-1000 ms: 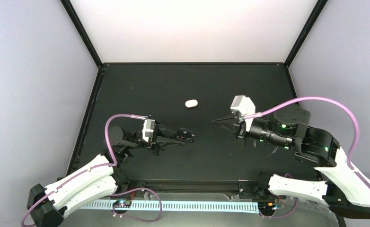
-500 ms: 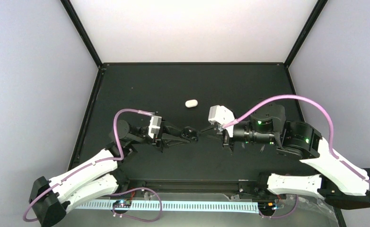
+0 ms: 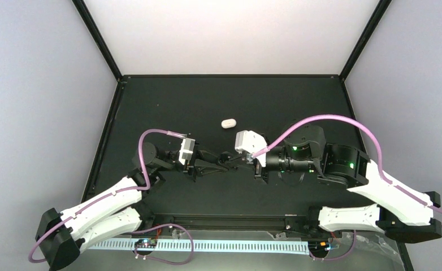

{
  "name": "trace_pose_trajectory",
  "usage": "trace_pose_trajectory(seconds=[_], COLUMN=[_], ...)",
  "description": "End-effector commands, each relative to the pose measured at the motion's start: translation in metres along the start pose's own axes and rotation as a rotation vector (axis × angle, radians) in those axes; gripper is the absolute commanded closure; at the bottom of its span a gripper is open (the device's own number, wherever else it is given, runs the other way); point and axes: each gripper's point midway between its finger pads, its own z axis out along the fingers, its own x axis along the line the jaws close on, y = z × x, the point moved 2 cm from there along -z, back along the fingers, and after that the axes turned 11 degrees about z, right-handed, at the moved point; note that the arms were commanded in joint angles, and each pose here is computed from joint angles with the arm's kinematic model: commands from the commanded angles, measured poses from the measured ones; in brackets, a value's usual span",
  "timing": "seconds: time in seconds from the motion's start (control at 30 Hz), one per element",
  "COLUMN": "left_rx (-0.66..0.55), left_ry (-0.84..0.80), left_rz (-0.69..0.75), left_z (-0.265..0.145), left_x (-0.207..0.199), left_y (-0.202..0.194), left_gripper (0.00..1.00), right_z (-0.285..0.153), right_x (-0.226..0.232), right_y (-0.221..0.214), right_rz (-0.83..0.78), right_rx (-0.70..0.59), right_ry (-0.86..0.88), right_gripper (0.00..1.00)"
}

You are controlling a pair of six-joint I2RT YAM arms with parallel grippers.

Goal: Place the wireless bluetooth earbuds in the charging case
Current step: Place the earbud in the charging case.

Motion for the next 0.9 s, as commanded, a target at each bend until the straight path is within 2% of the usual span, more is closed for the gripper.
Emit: trace_pose_trajectory(seconds=[0.0, 0.87], left_rx=[-0.057, -0.065], left_ry=[-0.038, -0.039], left_rz=[0.062, 0.065], left_z=[0.003, 0.000], left_x=[-0.006, -0.010], left_y=[0.025, 0.029], left_gripper=[0.98, 0.98], right_z=[0.004, 0.028], right_x=[-0.004, -0.012], right_y=[0.010, -0.009], right_rz=[-0.032, -0.064], right_rx=[-0.049, 0.043], right_ry=[-0.040, -0.126], right_gripper=[0.99, 0.99])
